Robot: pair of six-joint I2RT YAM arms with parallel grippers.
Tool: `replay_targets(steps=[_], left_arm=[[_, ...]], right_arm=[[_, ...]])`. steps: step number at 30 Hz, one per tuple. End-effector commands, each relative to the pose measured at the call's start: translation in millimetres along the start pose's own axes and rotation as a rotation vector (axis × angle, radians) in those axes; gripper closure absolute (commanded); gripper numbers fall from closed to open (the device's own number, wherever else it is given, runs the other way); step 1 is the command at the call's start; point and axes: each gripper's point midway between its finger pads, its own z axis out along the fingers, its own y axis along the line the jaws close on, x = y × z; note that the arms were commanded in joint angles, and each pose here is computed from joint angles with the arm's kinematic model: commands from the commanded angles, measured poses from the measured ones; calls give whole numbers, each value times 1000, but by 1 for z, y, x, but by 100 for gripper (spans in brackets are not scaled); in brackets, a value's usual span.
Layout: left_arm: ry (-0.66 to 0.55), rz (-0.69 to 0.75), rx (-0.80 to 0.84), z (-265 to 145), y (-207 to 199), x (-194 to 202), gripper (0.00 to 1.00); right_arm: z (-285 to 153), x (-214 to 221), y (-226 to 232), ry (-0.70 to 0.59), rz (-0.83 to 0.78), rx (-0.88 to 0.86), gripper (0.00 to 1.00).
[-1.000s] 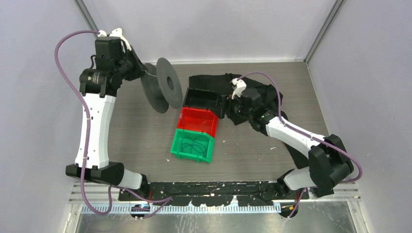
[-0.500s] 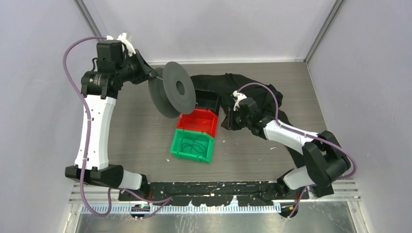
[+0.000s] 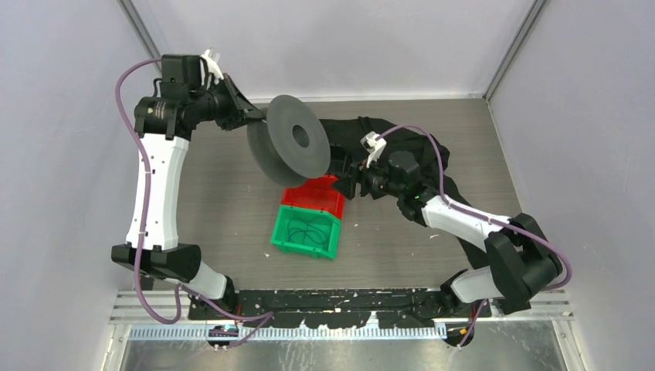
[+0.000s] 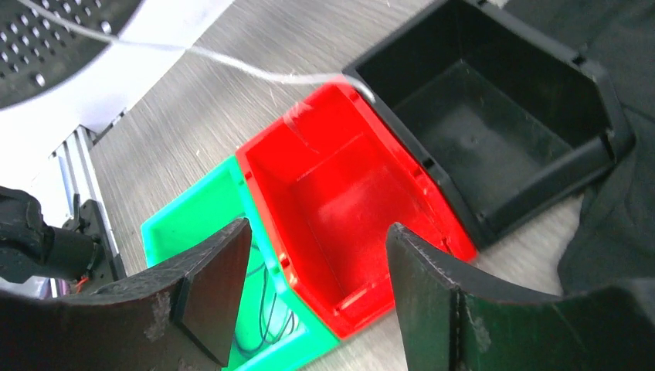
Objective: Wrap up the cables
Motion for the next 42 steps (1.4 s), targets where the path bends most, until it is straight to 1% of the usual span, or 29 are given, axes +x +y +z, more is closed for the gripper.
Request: replay_targets(steps=[1,7,12,17,22,24,25,28,31,32,37,42], left_arm=[[-25,-12,125,-24,-32,-3,99],[-23,-20,142,-24,-35,-3,99],[-13,-28,152,-21,-36,-2,100],[-9,-33,158,-19,-37,-3,100],[-6,-40,158,-16,-35,-3,100],[-2,-46,159,-15,-35,-2,99],[-5,-49,158,-14,-35,-3,100],[-15,-54,157,-14,-35,-4,100],[-27,-68,149,-13,-32,-6,99],[-31,-76,145,-12,-31,-6,99],[-59,-124,125,-7,-21,-13,100],[-147,-153,46,-10,-1,-23,99]], right_arm=[[15,-48,20,-145,-105,-106,30],[37,-56,7,-152,-185,-82,30],[48,-59,-1,-158,-221,-69,30],[53,-63,-1,-185,-229,-76,31],[55,-67,5,-199,-229,-91,35],[55,-69,7,-206,-225,-96,41],[56,-68,8,-205,-221,-98,47],[55,-64,7,-199,-201,-99,74],[52,-56,8,-187,-175,-103,96],[50,-53,9,-182,-166,-104,99],[40,-41,19,-160,-141,-115,99],[26,-34,42,-124,-127,-136,99]])
